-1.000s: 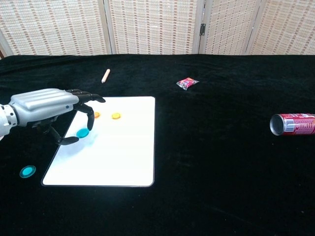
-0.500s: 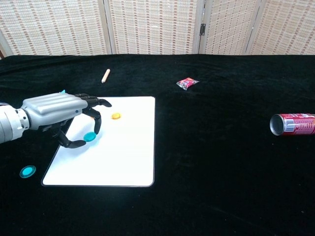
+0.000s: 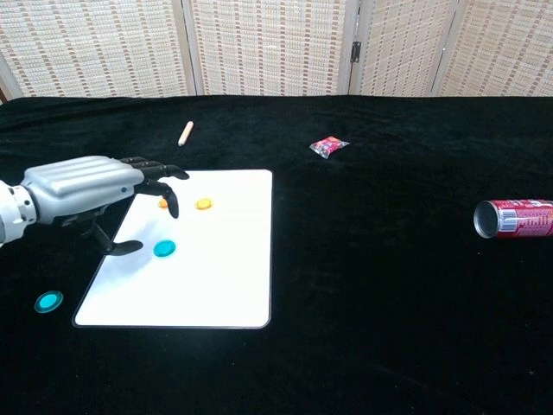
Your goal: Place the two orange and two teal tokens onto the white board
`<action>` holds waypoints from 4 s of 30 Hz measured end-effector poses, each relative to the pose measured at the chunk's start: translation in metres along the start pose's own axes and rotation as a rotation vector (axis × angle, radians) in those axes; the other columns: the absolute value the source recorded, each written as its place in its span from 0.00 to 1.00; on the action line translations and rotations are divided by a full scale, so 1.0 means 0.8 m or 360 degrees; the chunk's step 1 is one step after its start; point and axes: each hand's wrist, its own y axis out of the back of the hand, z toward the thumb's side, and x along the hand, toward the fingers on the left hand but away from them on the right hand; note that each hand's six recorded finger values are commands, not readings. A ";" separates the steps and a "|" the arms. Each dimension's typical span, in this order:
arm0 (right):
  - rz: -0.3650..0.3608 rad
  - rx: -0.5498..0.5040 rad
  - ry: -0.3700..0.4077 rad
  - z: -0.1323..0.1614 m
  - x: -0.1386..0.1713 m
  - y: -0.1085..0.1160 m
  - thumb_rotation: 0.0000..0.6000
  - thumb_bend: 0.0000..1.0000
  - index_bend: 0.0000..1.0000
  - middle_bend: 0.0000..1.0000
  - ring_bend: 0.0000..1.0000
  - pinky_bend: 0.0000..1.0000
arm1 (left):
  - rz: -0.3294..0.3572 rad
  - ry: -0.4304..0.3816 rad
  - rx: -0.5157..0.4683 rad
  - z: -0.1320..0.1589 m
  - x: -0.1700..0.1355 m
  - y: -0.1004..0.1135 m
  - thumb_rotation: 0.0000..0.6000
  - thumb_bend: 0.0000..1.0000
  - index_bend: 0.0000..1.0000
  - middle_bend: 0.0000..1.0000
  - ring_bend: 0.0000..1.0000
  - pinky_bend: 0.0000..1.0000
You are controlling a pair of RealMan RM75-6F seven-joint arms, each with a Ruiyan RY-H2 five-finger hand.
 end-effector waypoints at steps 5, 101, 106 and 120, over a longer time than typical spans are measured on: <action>0.0006 -0.0004 0.0017 0.004 -0.001 -0.002 1.00 0.44 0.00 0.00 0.00 0.00 | -0.0010 0.0004 0.0028 -0.013 -0.036 -0.006 1.00 0.42 0.43 0.06 0.00 0.00; 0.0008 0.0002 0.0007 0.002 -0.003 -0.002 1.00 0.44 0.00 0.00 0.00 0.00 | 0.0044 -0.0146 -0.0045 0.041 0.033 0.030 1.00 0.48 0.49 0.06 0.00 0.00; 0.0014 0.0002 0.0007 0.002 -0.005 -0.003 1.00 0.44 0.00 0.00 0.00 0.00 | 0.0009 -0.0146 -0.0045 0.052 0.048 0.024 1.00 0.48 0.49 0.06 0.00 0.00; 0.0021 0.0001 0.0009 0.003 -0.006 -0.005 1.00 0.44 0.00 0.00 0.00 0.00 | -0.0080 -0.0121 -0.0023 0.066 0.068 0.004 1.00 0.48 0.47 0.06 0.00 0.00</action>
